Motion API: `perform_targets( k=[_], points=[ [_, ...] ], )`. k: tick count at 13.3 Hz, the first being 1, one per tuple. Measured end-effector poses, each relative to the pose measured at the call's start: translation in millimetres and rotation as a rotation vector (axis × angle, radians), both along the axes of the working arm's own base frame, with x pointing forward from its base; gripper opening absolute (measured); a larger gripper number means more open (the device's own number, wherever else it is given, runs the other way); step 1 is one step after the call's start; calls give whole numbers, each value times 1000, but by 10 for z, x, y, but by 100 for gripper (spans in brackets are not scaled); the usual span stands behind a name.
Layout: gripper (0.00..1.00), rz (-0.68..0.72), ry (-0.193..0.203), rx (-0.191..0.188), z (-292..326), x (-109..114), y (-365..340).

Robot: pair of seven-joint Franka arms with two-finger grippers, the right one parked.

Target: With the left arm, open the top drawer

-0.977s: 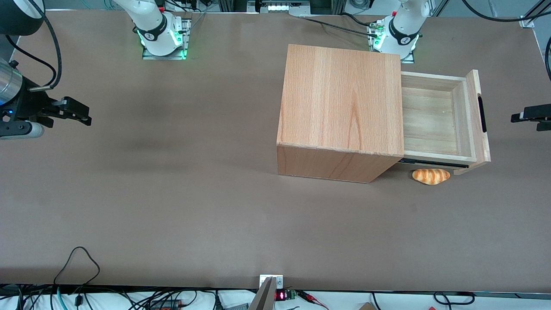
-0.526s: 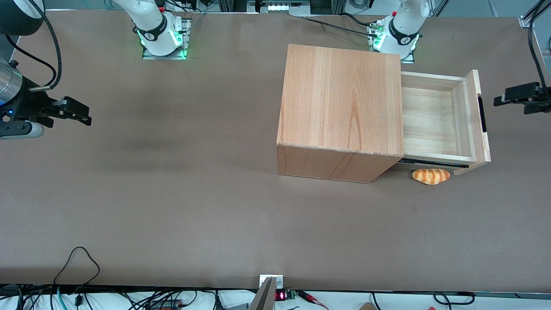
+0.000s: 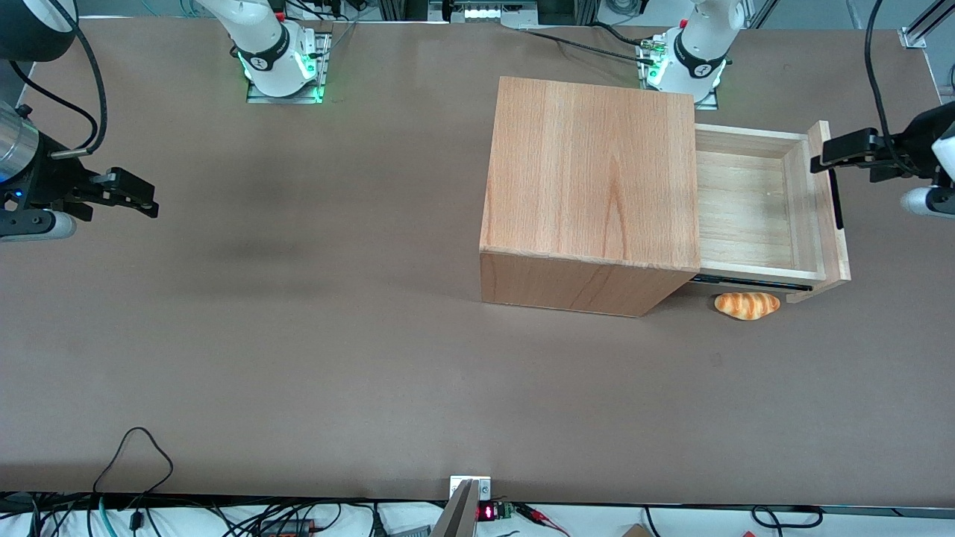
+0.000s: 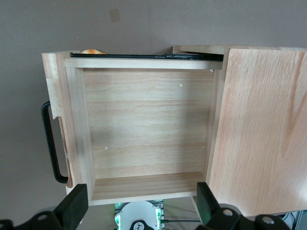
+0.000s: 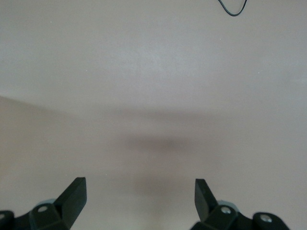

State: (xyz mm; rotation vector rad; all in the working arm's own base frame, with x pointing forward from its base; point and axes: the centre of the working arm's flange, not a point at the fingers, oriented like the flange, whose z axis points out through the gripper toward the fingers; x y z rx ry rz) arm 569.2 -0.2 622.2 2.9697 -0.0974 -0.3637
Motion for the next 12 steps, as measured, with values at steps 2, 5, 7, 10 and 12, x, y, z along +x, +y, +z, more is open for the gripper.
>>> perform_targets(
  k=[2,5,7,10,12],
  points=[
    [100,9,-20,31,14,-60,-65],
    [100,32,-33,69,36,-168,-55],
    [100,48,-59,74,12,-181,-3],
    [100,67,-85,73,-142,-202,83],
    [100,63,-82,71,-176,-233,61]
  ],
)
